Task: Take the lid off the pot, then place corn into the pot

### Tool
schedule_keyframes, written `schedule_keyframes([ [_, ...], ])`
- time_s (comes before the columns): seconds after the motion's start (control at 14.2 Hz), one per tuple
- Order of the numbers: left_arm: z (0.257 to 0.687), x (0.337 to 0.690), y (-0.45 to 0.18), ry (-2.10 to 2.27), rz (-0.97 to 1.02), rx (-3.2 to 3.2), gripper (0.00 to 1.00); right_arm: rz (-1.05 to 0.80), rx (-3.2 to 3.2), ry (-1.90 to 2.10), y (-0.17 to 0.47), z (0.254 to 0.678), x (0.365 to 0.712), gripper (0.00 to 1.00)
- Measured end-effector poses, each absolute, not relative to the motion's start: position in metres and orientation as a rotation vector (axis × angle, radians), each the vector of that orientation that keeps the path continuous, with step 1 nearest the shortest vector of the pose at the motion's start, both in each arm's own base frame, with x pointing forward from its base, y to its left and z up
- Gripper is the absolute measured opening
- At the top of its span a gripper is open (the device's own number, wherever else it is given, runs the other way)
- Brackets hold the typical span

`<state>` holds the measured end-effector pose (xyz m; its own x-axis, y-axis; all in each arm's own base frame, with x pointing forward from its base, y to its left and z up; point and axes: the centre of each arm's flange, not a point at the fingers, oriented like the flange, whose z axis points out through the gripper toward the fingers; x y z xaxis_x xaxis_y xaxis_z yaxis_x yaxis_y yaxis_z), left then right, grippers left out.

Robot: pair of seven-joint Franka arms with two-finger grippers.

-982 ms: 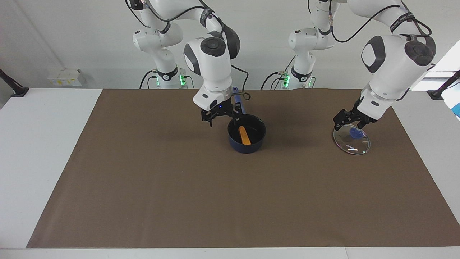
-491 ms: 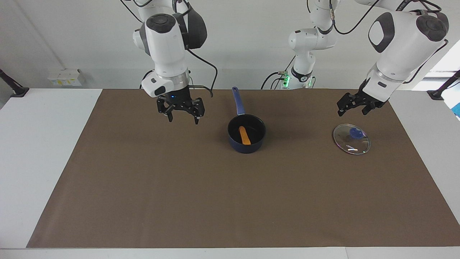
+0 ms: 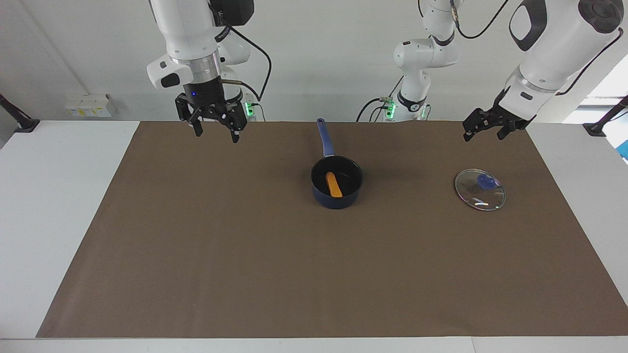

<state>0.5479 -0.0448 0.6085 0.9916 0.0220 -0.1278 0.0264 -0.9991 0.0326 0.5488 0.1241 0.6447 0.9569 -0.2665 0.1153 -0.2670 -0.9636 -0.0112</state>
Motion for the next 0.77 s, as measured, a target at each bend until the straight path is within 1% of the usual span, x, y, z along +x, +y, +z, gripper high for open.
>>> schedule_keyframes([
  [0.21, 0.624, 0.543, -0.045, 0.029, -0.210, 3.101, 1.00, 0.200, 3.094, -0.475, 0.098, 0.669, 0.535, 1.00],
  [0.42, 0.638, 0.540, -0.045, 0.007, -0.203, 3.100, 1.00, 0.173, 3.117, -0.468, 0.049, 0.693, 0.524, 1.00],
  [0.56, 0.640, 0.540, -0.045, -0.023, -0.193, 3.099, 1.00, 0.162, 3.123, -0.397, 0.016, 0.701, 0.522, 1.00],
  [0.77, 0.641, 0.540, -0.044, -0.054, -0.188, 3.098, 1.00, 0.161, 3.134, -0.208, -0.011, 0.704, 0.519, 1.00],
])
